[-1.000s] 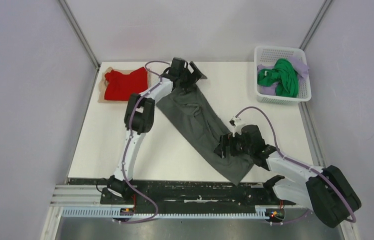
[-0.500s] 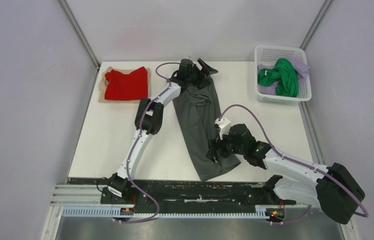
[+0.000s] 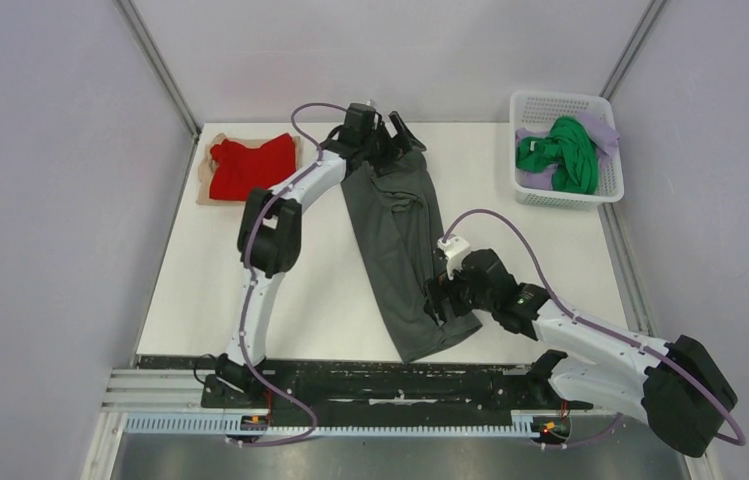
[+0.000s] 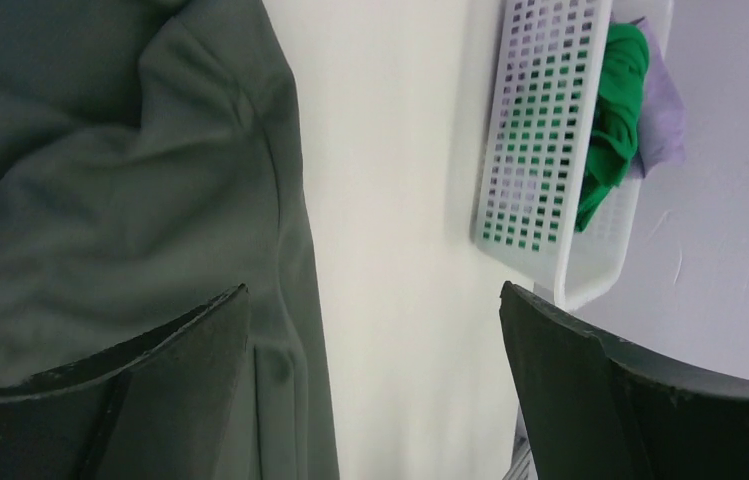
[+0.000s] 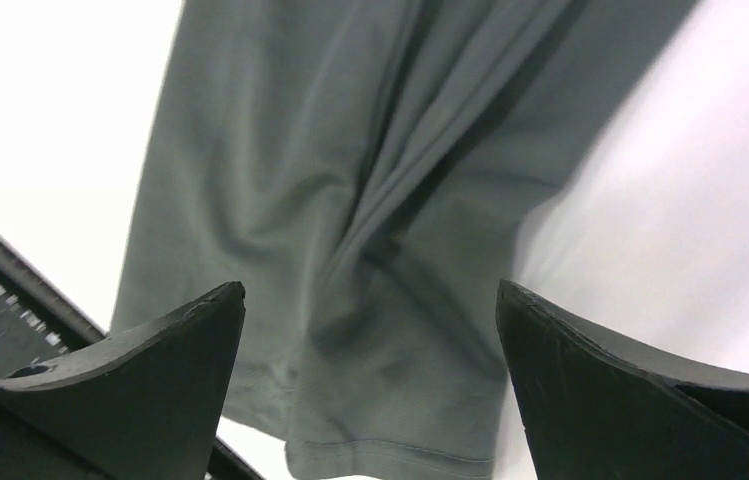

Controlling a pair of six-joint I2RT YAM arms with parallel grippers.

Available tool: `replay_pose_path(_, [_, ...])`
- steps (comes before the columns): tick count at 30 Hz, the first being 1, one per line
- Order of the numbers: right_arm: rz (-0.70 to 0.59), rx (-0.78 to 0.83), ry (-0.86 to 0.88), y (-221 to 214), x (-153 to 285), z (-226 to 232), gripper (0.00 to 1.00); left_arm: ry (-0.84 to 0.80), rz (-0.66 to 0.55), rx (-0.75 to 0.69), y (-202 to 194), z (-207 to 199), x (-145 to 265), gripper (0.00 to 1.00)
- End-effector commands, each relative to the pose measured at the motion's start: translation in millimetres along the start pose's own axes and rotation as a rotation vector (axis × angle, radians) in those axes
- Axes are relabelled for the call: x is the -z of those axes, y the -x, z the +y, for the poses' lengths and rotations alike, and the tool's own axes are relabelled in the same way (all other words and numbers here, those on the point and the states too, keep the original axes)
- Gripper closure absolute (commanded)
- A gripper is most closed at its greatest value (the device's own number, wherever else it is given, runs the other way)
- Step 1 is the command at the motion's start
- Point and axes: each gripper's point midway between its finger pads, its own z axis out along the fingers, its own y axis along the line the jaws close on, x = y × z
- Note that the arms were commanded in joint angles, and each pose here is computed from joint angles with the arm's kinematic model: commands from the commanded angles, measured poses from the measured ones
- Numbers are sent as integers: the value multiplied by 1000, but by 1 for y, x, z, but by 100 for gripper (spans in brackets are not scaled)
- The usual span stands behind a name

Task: Fold and stack the t-shirts
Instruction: Rotate the tshirt 90 degrees

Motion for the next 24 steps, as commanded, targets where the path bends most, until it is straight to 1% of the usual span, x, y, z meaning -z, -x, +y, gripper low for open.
replay_pose_path(1, [8,17,186,-6,6,31,1,81,-59,-156,-6,-14,58,0])
replay_pose_path(5, [75,28,198,-30,5,30,1,181,6,-137,-47,29,61,0])
replay_pose_path(8, [103,30,205,-39,5,30,1,227,56,-106,-66,53,55,0])
replay_pose_path(11, [129,31,209,-48,4,31,1,278,93,-84,-76,76,48,0])
replay_pose_path(15, [155,44,238,-57,6,37,1,358,104,-59,-79,102,41,0])
replay_pose_path(18, [183,69,309,-63,7,51,1,410,122,-26,-79,123,35,0])
replay_pose_path(22, [178,93,431,-55,7,82,1,457,147,14,-74,143,27,0])
replay_pose_path(24, [151,103,495,-44,6,99,1,458,135,38,-62,148,20,0])
